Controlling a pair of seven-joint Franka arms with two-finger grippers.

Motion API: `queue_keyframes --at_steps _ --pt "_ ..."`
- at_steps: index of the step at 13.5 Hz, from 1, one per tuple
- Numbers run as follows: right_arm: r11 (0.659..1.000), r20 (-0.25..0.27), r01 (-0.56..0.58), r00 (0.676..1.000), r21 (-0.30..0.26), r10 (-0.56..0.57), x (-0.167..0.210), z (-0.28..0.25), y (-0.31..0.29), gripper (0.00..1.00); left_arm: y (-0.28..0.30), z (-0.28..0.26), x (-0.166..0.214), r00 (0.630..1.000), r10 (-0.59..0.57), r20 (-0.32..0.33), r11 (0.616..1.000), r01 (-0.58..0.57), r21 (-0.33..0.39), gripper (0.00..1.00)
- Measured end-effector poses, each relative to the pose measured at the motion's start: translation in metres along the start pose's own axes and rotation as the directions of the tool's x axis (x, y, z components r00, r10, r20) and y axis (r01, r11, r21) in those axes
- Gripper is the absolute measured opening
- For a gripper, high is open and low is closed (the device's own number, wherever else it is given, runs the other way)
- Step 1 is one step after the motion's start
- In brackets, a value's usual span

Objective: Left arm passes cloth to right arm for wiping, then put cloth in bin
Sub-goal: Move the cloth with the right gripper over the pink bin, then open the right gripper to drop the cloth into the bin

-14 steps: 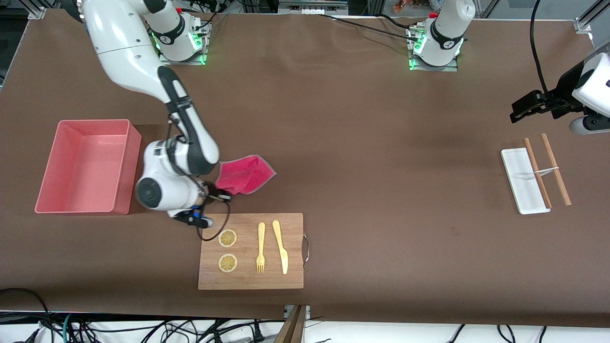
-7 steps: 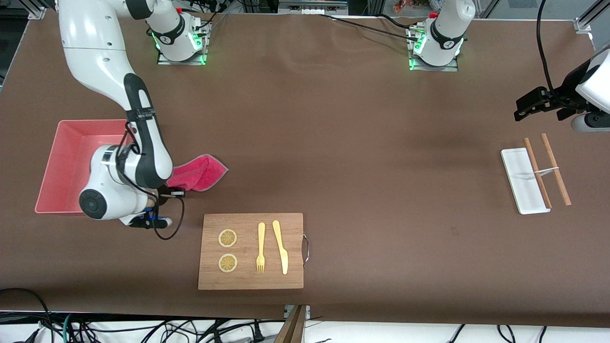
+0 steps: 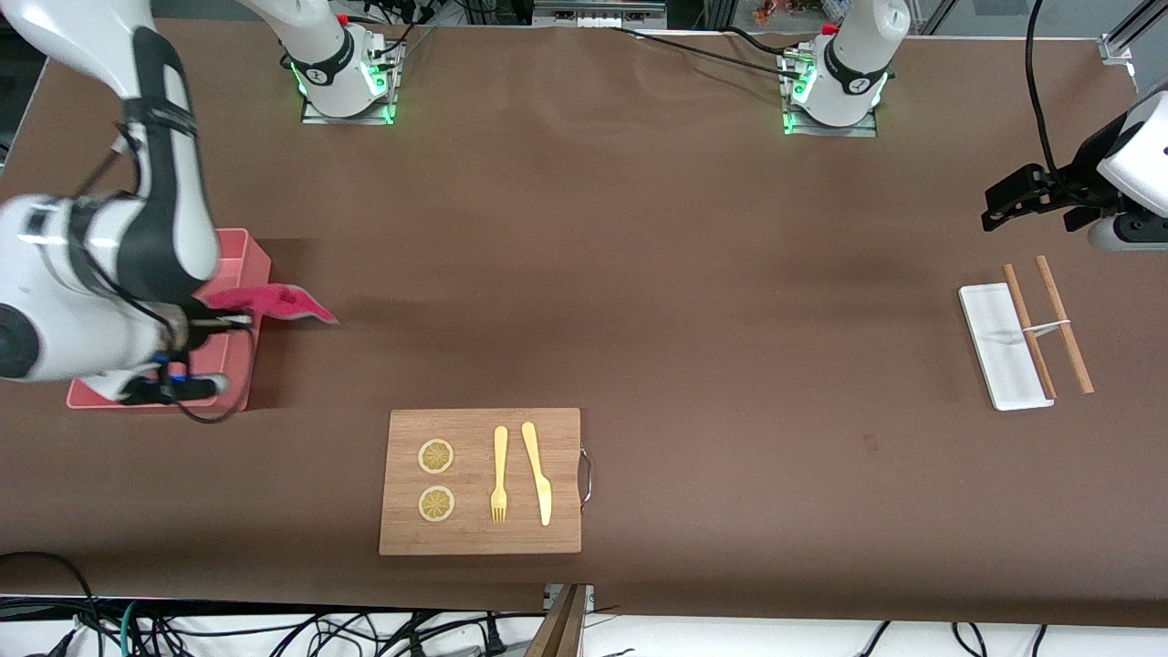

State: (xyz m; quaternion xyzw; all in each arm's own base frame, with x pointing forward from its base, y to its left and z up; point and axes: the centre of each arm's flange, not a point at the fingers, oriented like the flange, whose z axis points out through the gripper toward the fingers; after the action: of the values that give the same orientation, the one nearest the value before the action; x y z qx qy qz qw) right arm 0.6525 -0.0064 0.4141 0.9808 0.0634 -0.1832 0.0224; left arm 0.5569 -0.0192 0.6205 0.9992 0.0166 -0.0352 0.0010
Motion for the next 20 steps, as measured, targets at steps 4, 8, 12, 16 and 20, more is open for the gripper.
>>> queue_keyframes --at_steps 4,8,12,16,20 --pt "0.996 0.002 0.069 0.998 -0.056 -0.069 -0.039 -0.023 0.086 0.04 0.001 0.0 0.0 1.0 0.002 0.0 1.0 -0.002 0.0 1.0" --pt "0.996 0.047 0.071 0.997 -0.058 -0.068 -0.046 0.019 0.143 0.04 0.003 0.0 0.0 1.0 0.006 0.0 1.0 -0.006 0.0 1.0" --pt "0.995 0.06 0.064 0.996 -0.07 -0.059 -0.027 0.087 0.162 0.04 0.008 0.0 -0.001 1.0 0.015 0.0 1.0 -0.015 0.001 1.0" --pt "0.992 0.031 0.073 0.997 -0.101 -0.071 -0.007 0.125 0.166 0.04 0.012 0.0 -0.001 1.0 0.022 0.001 1.0 -0.022 0.001 1.0" --pt "0.988 -0.026 0.081 0.996 -0.134 -0.085 0.009 0.157 0.168 0.04 0.01 0.0 -0.001 1.0 0.019 0.002 1.0 -0.019 0.001 1.0"
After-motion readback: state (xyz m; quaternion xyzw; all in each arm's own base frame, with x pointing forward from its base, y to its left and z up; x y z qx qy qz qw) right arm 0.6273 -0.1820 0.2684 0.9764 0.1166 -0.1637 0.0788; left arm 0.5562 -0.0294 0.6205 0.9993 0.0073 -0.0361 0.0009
